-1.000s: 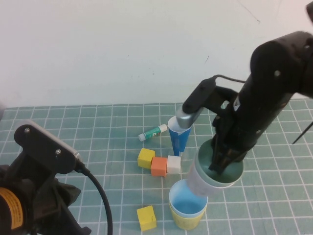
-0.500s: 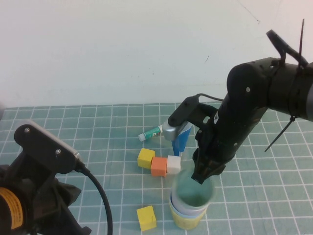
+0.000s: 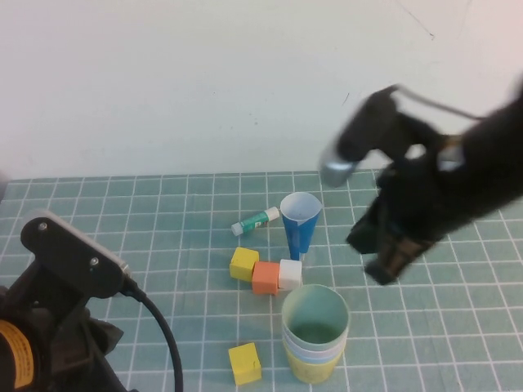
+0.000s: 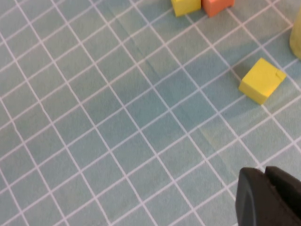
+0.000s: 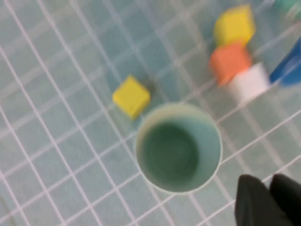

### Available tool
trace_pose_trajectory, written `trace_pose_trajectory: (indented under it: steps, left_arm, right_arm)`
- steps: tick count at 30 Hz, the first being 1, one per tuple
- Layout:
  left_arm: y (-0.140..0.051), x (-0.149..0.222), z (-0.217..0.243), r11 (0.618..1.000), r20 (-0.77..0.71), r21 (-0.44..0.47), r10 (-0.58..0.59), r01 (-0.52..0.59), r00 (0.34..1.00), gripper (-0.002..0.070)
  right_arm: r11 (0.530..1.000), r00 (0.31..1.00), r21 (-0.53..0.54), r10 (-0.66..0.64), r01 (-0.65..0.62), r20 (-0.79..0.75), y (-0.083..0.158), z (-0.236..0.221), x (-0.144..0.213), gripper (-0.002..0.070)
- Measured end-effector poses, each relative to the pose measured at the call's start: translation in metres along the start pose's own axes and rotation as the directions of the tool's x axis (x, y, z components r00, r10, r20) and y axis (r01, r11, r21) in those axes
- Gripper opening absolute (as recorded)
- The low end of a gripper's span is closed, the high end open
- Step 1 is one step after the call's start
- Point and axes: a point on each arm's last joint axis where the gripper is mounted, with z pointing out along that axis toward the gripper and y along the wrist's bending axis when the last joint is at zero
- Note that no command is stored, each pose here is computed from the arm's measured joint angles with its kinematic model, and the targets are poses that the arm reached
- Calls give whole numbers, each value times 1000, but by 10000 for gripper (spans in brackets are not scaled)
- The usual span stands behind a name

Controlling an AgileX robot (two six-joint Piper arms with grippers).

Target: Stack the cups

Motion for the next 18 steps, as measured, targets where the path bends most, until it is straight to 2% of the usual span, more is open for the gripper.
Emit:
trace_pose_trajectory:
  steps: [3, 9, 13, 18]
  left_arm:
    - [0, 1, 0, 1000, -14, -4, 0, 0, 1000, -1]
    - [0, 2, 0, 1000, -19, -5, 0, 0, 1000, -1]
    - [0, 2, 0, 1000, -19, -5, 0, 0, 1000, -1]
    - [0, 2, 0, 1000, -19, -5, 0, 0, 1000, -1]
  right_arm:
    - [998, 991, 61, -26, 18, 130, 15, -37, 22, 21]
    - [984, 942, 173, -87, 31, 324, 41, -83, 74, 0]
    - [976, 902, 218, -107, 15, 419, 56, -99, 106, -1]
    - [976, 867, 216, -101, -8, 488, 68, -110, 129, -1]
